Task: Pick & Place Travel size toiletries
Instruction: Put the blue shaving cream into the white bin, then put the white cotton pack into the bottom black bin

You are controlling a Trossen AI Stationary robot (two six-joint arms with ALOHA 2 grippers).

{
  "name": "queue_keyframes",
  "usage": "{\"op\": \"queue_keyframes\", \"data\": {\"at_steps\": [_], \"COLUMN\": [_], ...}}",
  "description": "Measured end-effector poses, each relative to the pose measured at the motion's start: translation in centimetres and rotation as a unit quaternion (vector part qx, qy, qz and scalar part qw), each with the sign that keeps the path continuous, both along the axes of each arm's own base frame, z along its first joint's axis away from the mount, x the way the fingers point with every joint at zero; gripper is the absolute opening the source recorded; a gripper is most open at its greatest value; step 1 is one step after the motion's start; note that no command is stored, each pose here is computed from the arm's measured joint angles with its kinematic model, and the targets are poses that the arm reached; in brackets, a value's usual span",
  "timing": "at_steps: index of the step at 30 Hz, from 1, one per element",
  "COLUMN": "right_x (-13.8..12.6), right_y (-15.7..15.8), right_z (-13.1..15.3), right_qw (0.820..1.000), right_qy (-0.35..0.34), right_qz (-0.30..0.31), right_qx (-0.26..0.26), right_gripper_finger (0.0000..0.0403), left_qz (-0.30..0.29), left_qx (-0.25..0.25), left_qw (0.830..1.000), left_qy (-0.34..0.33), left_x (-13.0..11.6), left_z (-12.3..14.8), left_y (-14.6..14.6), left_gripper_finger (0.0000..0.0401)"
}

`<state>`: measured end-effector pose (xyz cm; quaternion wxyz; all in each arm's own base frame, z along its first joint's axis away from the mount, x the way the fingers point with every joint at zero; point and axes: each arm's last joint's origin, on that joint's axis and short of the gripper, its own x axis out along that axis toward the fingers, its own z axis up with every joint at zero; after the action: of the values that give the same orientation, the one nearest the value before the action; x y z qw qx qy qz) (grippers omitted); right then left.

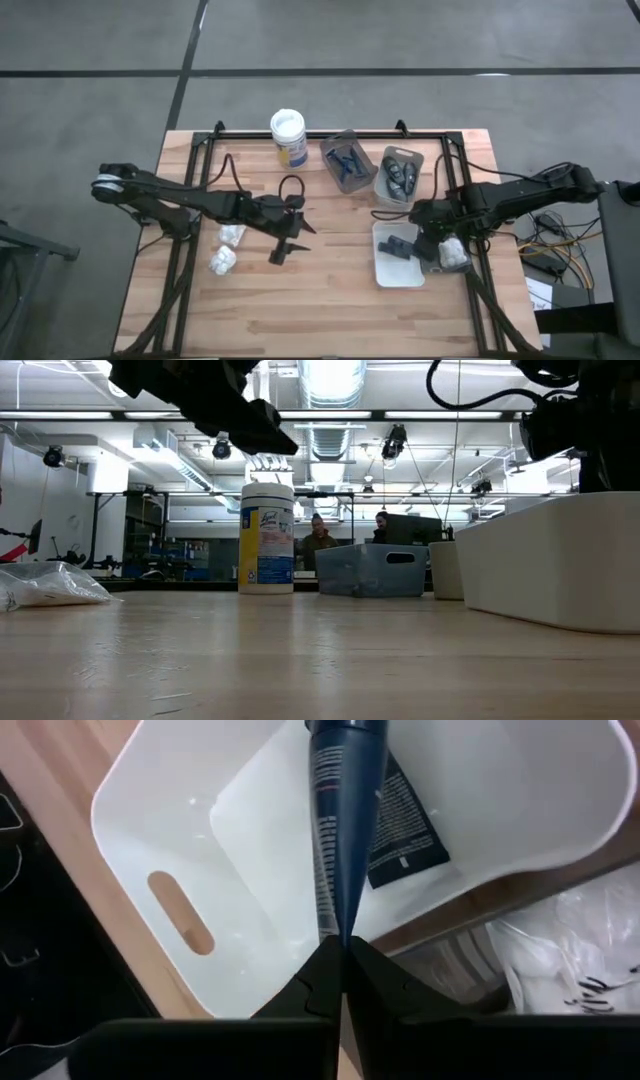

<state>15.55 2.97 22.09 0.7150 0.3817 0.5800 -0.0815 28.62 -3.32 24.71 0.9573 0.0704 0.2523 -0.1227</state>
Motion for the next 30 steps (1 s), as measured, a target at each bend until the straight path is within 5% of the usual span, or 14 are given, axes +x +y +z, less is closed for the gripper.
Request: {"op": "queue_keyframes", "data": {"at_steps": [7,19,30], "right_x": [0.7,1.0,0.9], "right_y": [0.1,0.3,0.5], "right_z": [-0.8,-1.2,-1.0], "right_qw": [1.000,0.997,0.997], "right_qy": [0.025,0.061,0.055], "right_qz": [-0.002,-0.035,-0.001], "right_qx": [-0.003,0.033,0.059], "right_gripper_finger": [0.0045,0.0166,0.0231], "left_qz": [0.005,-0.013,0.024], "left_qx": [-0.006,0.025,-0.030], "left_qw": [1.000,0.999,0.996], "left_qy": [0.022,0.046,0.081], "left_x": [-0.2,-0.6,-0.9], "left_z": [-0.4,-1.1,-1.3], "left_y": [0.0,0.1,0.0], "left_gripper_finger": [0.0232,0.0232,0.0232]}}
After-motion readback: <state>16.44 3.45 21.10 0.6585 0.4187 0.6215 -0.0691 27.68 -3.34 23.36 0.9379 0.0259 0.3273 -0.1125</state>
